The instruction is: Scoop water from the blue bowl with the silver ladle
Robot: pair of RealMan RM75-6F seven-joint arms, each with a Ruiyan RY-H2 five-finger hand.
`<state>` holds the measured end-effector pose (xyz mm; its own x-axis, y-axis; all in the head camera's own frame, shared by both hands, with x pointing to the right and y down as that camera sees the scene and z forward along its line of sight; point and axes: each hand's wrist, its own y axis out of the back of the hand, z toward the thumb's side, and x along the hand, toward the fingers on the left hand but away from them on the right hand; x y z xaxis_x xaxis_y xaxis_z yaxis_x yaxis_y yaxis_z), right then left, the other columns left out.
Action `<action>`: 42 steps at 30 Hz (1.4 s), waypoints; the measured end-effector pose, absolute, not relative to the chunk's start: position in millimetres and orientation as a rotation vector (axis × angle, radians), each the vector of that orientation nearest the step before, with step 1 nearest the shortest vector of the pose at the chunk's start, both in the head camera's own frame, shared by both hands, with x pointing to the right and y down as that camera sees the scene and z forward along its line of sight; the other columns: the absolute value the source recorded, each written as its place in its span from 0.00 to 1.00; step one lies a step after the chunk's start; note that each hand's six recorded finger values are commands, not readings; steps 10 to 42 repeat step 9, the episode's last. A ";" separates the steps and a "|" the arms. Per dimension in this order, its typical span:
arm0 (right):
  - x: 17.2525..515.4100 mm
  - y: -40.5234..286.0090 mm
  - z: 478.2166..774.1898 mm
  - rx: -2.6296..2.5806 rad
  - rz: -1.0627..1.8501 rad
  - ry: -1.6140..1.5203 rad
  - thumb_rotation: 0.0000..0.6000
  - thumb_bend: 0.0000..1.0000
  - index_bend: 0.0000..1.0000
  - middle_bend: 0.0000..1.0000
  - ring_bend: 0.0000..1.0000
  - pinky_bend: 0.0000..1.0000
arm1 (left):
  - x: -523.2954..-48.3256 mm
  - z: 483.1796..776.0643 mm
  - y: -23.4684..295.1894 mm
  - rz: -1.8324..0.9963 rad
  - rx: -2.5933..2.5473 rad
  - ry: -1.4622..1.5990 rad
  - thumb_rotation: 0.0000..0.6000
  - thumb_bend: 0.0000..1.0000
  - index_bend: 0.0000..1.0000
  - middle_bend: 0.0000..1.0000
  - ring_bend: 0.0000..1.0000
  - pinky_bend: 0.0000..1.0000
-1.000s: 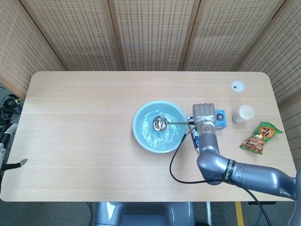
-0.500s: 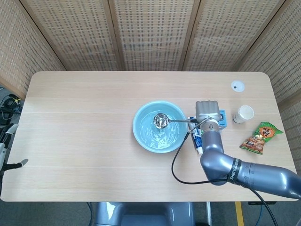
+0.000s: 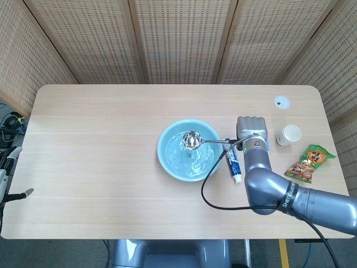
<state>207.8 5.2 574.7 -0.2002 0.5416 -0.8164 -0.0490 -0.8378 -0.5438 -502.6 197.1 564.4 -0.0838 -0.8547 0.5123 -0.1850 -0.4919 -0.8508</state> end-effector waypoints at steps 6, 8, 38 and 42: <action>207.6 2.1 569.4 -1.716 2.099 -0.585 1.00 0.84 0.76 1.00 1.00 1.00 | -502.1 565.1 197.4 -1.623 -1.657 1.126 1.00 0.00 0.00 0.00 0.00 0.00; 207.3 1.0 568.3 -1.718 2.098 -0.583 1.00 0.84 0.76 1.00 1.00 1.00 | -502.0 565.3 197.5 -1.624 -1.657 1.125 1.00 0.00 0.00 0.00 0.00 0.00; 207.3 0.9 568.1 -1.718 2.099 -0.582 1.00 0.84 0.76 1.00 1.00 1.00 | -502.0 565.4 197.7 -1.624 -1.657 1.124 1.00 0.00 0.00 0.00 0.00 0.00; 207.3 0.9 568.1 -1.718 2.099 -0.582 1.00 0.84 0.76 1.00 1.00 1.00 | -502.0 565.4 197.7 -1.624 -1.657 1.124 1.00 0.00 0.00 0.00 0.00 0.00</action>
